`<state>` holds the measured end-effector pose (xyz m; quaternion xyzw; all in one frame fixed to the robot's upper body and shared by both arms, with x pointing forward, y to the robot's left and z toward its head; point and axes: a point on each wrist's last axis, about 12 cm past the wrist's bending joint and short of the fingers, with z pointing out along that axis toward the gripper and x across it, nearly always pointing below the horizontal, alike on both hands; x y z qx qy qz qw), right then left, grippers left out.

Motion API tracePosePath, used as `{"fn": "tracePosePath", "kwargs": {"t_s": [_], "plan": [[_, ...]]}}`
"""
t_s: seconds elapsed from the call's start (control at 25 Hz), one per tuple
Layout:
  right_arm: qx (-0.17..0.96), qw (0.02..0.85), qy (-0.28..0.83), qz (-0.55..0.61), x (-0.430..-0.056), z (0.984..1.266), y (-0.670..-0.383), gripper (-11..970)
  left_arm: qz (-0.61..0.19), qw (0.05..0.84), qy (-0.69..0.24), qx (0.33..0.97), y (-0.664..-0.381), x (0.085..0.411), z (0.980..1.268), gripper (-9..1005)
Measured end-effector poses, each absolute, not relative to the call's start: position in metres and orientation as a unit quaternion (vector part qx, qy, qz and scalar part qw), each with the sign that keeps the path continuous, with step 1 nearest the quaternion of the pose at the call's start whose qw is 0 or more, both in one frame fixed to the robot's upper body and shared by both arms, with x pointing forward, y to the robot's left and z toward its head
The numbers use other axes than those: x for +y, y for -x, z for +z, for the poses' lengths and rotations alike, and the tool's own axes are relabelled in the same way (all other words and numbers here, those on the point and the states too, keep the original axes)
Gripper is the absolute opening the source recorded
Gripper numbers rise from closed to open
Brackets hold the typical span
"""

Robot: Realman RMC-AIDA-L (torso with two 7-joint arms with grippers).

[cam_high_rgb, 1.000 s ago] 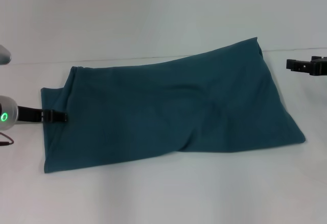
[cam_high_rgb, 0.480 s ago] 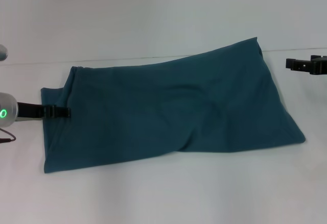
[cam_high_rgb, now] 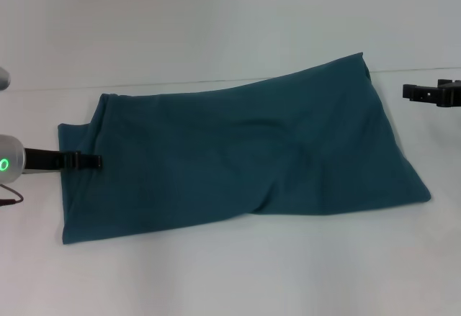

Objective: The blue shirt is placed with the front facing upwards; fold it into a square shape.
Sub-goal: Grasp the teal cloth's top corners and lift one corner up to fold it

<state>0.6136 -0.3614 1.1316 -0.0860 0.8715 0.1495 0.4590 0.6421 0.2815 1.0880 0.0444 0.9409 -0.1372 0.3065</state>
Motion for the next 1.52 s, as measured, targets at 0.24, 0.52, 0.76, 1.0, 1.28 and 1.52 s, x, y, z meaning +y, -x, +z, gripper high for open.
{"fn": "tracePosePath", "kwargs": {"t_s": [0.24, 0.52, 0.76, 1.0, 1.28, 1.52], "plan": [[0.872, 0.455, 0.088, 0.154, -0.360, 1.131, -0.612, 855, -0.134, 0.307, -0.044, 0.941, -0.642, 0.281, 1.086, 861], [0.873, 0.454, 0.087, 0.156, -0.360, 1.130, -0.611, 855, -0.131, 0.306, -0.036, 0.942, -0.641, 0.283, 1.083, 847], [0.873, 0.453, 0.089, 0.157, -0.360, 1.130, -0.611, 854, -0.127, 0.308, -0.030, 0.942, -0.641, 0.285, 1.080, 835], [0.873, 0.451, 0.092, 0.160, -0.359, 1.131, -0.610, 852, -0.125, 0.310, -0.028, 0.942, -0.640, 0.286, 1.079, 823], [0.873, 0.451, 0.093, 0.163, -0.359, 1.132, -0.611, 849, -0.126, 0.306, -0.036, 0.943, -0.640, 0.283, 1.078, 809], [0.872, 0.451, 0.097, 0.164, -0.357, 1.132, -0.612, 846, -0.133, 0.297, -0.068, 0.943, -0.640, 0.275, 1.079, 797]]}}
